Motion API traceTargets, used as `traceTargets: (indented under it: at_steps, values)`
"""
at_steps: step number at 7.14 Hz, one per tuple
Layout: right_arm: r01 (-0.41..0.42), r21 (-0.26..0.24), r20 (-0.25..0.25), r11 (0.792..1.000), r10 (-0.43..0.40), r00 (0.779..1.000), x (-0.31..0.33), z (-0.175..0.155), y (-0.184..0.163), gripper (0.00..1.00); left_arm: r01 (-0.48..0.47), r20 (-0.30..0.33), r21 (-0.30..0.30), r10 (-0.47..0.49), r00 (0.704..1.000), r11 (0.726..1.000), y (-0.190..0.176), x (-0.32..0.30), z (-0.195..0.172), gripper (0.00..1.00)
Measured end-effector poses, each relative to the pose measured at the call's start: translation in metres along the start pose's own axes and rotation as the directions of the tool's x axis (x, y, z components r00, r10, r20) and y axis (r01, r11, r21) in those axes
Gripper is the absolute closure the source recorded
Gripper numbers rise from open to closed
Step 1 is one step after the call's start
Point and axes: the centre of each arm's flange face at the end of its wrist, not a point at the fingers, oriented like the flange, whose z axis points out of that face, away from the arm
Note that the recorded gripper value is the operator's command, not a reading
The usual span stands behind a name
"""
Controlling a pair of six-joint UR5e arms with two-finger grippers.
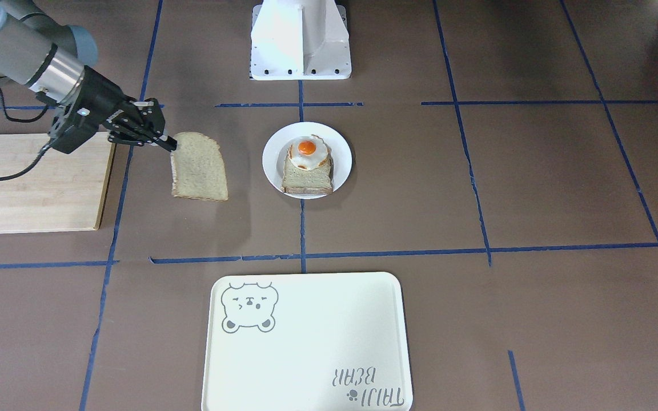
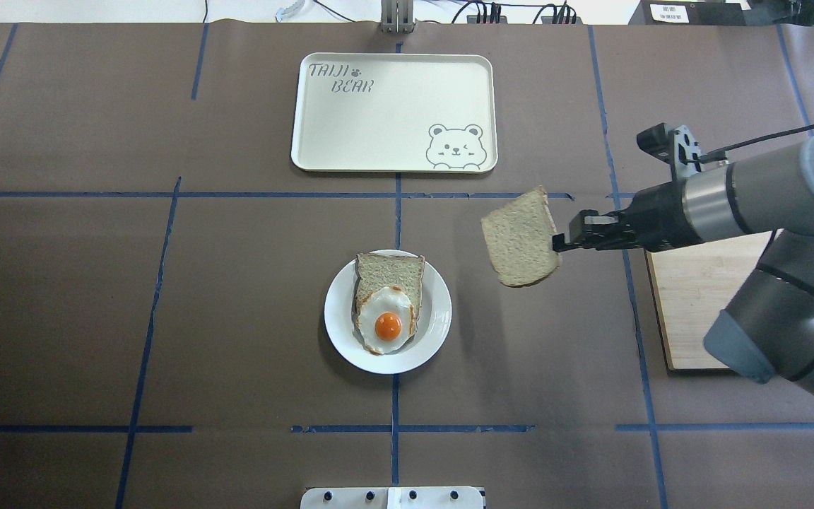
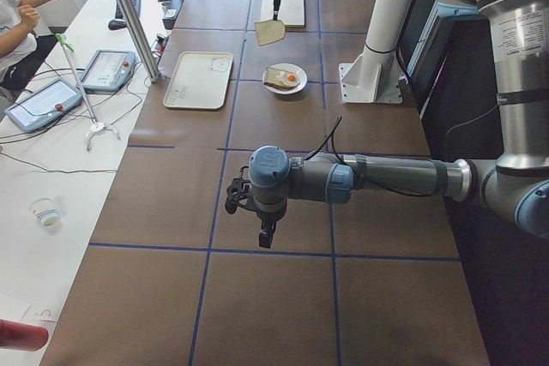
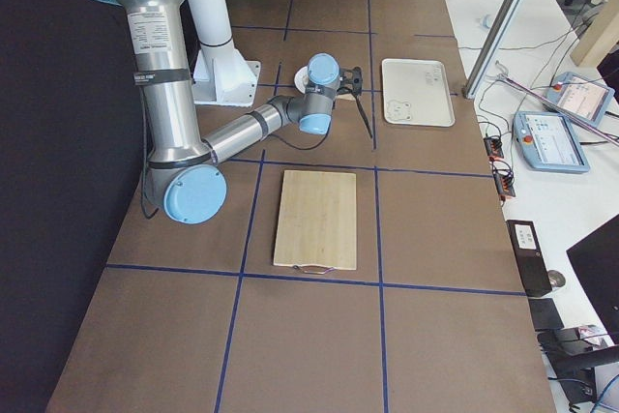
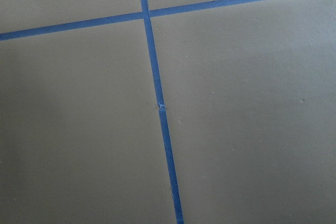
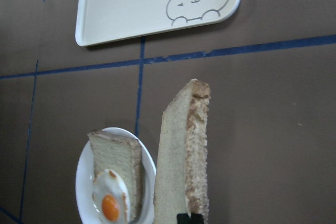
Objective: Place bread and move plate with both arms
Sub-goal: 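Lift the bread slice with the right gripper and carry it toward the white plate, then lower the bread onto the egg-topped slice and open the right gripper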
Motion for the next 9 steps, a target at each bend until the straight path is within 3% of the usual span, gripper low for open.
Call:
traceTargets:
  at_steps: [4,7,9]
  values:
    - [-0.064,0.096,0.081,0.993,0.056,0.995,-0.106,0.103,0.069,1.0,0.0,0.0,0.0,0.0,1.0,1.0,0.0,0.0,0.0,0.0]
    - [-0.06,0.109,0.055,0.992,0.055,0.997,-0.108,0.144,0.105,1.0,0.001,0.0,-0.001,-0.001,1.0,1.0,0.0,-0.001,0.001,0.0]
    - [-0.057,0.123,0.021,0.991,0.055,0.998,-0.091,0.151,0.11,1.0,0.002,0.0,-0.002,-0.002,1.0,1.0,0.0,-0.001,0.001,0.0]
